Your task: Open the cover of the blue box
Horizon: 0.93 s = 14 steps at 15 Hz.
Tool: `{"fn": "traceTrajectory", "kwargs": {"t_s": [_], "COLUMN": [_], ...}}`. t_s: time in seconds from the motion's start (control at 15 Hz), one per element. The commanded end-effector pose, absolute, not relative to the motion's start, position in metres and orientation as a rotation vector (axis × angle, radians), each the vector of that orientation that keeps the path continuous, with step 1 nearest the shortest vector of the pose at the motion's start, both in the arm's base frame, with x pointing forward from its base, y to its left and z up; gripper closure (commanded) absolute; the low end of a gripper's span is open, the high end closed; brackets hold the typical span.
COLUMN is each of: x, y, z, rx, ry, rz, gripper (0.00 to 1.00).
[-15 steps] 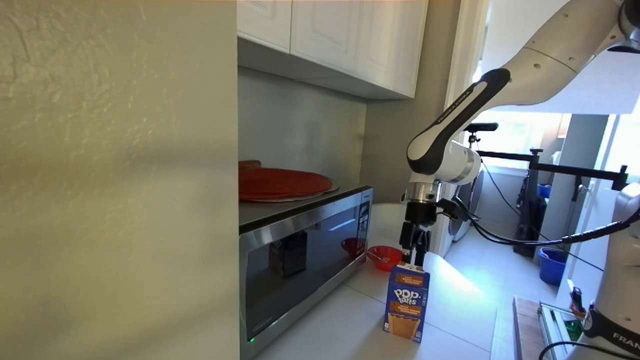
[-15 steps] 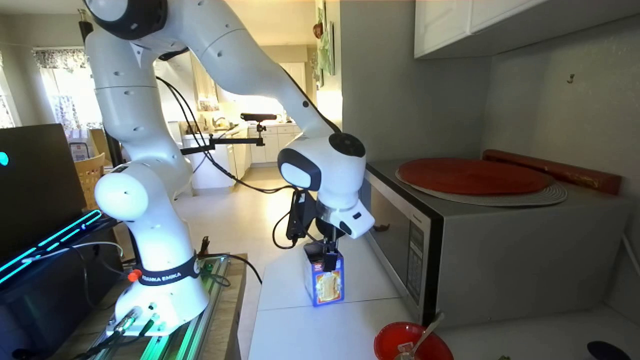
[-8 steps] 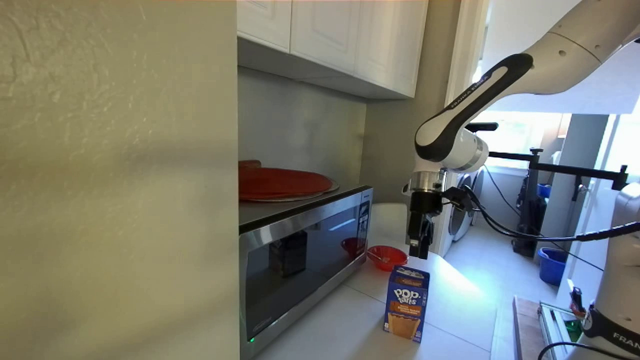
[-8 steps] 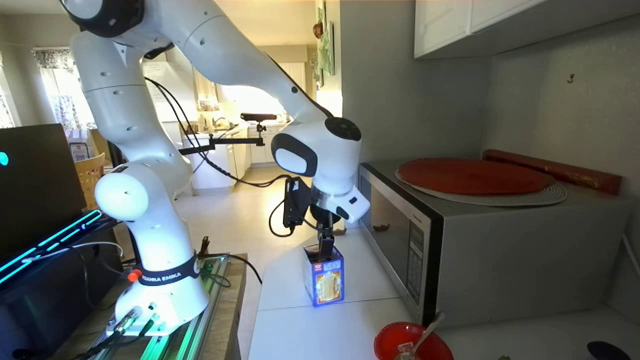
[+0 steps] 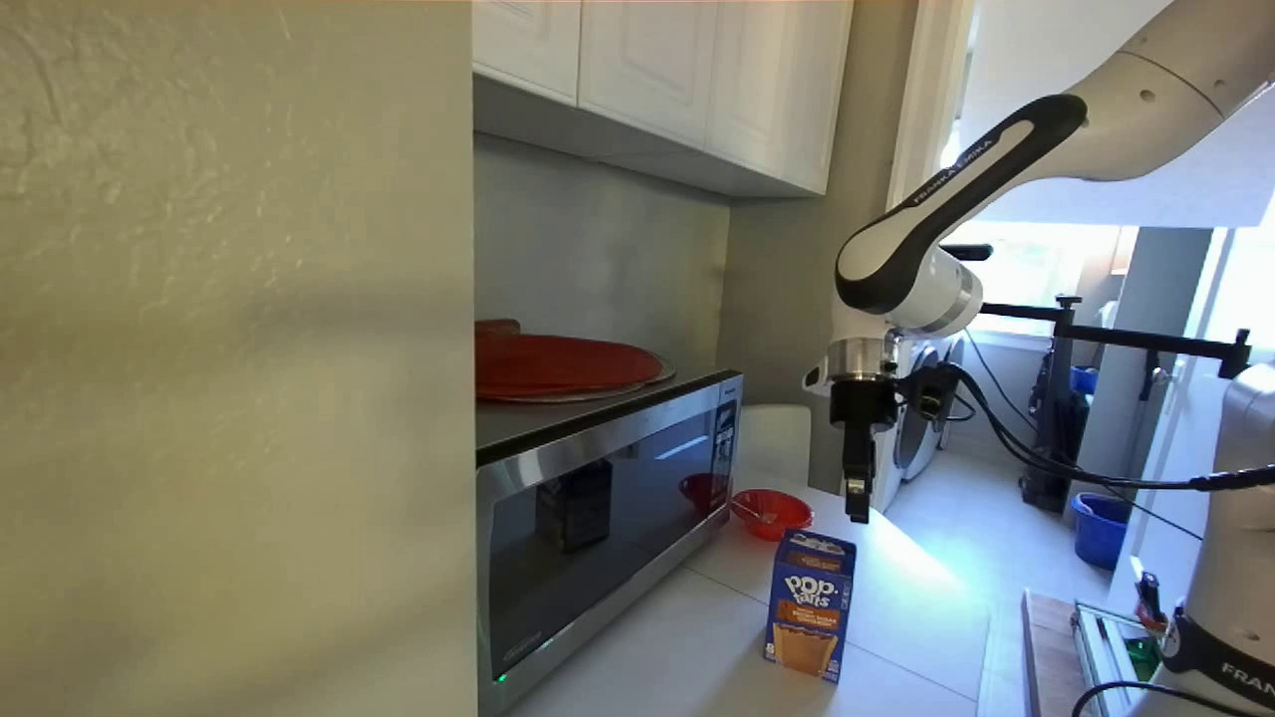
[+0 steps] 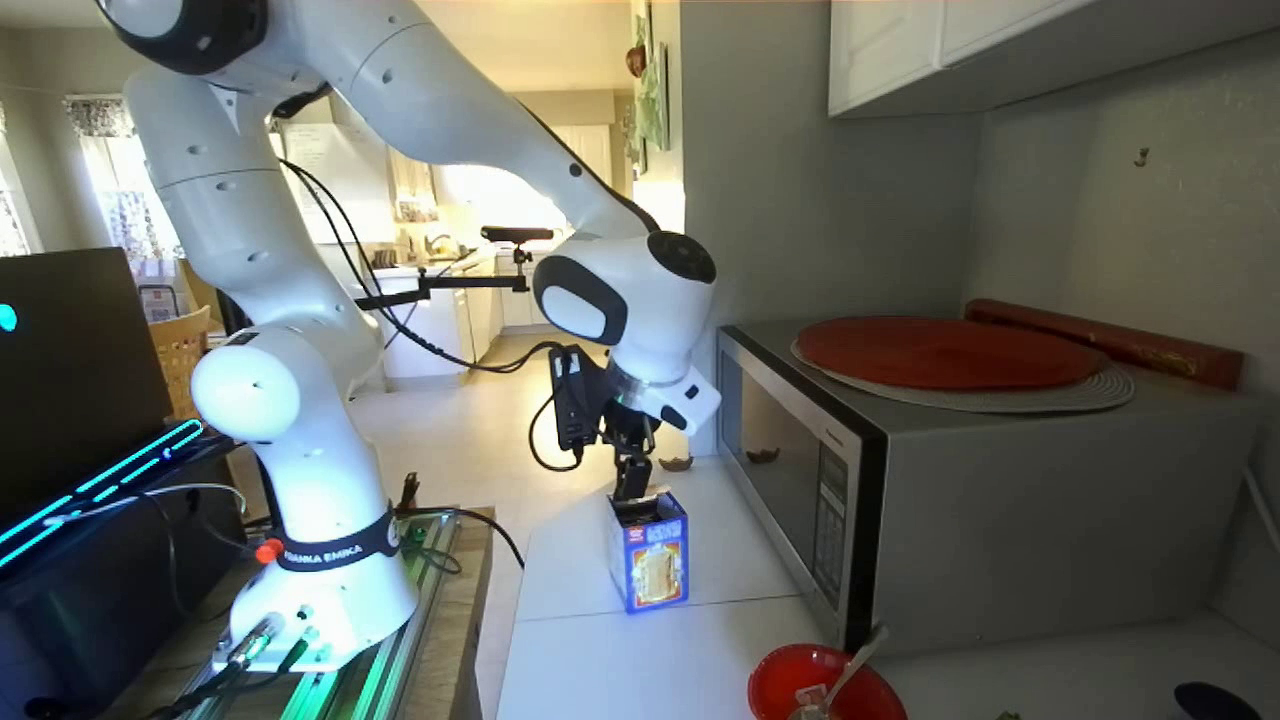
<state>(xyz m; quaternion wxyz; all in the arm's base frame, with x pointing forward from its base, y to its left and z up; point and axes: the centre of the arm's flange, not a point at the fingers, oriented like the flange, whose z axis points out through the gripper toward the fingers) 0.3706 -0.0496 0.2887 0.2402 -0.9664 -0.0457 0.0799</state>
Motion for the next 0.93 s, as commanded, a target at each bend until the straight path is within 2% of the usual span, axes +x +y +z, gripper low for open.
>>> {"fn": "traceTrajectory", "kwargs": {"t_s": [0.0,0.87], "x": [0.368,0.385], "y": [-0.046,-0.027], "z": [0.289,0.248], "rx": [-2.620,-2.612], "ry": [-0.185,-0.138], "rz": [0.134,-0.051], "gripper": [0.00,0.00]}}
